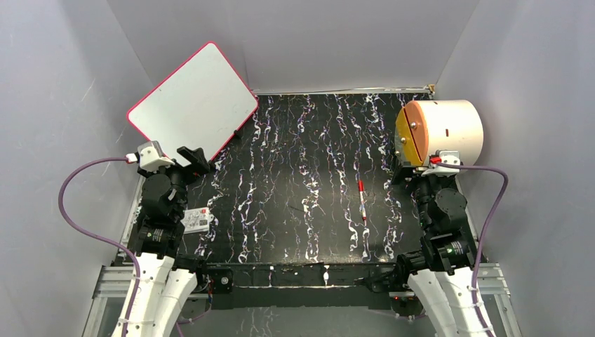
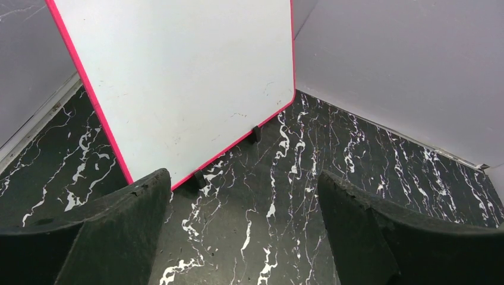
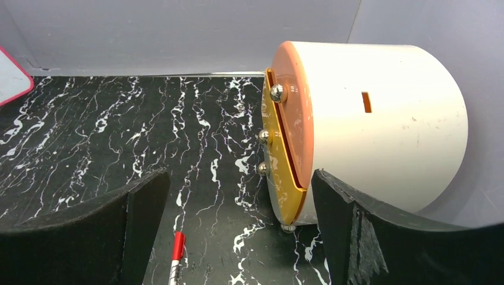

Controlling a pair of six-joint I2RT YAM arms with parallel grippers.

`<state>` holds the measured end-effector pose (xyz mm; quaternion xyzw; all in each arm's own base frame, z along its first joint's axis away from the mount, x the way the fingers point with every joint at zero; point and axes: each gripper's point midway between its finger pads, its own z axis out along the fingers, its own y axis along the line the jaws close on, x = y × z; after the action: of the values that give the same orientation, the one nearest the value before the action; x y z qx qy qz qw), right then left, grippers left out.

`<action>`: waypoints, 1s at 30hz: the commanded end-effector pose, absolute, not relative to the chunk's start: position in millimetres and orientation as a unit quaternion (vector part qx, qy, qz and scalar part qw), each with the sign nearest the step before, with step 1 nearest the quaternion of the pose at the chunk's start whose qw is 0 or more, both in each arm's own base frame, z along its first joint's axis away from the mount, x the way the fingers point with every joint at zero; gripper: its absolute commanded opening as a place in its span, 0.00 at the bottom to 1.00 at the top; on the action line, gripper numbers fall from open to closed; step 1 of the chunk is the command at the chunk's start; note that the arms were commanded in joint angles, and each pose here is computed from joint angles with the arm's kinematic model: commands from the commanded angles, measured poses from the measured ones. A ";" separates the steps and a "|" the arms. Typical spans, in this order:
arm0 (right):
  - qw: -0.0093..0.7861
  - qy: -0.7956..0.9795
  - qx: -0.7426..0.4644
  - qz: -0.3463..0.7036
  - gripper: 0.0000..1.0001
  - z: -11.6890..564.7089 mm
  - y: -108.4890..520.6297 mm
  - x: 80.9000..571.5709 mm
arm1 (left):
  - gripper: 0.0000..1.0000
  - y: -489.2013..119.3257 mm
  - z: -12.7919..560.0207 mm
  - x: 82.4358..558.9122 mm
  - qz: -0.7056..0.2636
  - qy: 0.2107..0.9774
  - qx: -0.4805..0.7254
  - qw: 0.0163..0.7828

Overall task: Write a sentence on the whiteboard
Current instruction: Move the whiteboard to the center of the board.

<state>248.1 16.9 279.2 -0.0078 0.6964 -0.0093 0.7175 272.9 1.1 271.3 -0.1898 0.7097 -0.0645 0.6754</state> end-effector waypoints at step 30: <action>0.764 0.645 0.003 0.010 0.99 310.4 14.9 229.1 | 0.87 14.8 165.7 317.8 0.032 0.823 -0.323 0.466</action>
<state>232.8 13.8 297.8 -0.0008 0.6658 0.0000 0.7461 308.5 14.8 167.9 -0.2840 0.8281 0.0310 0.4824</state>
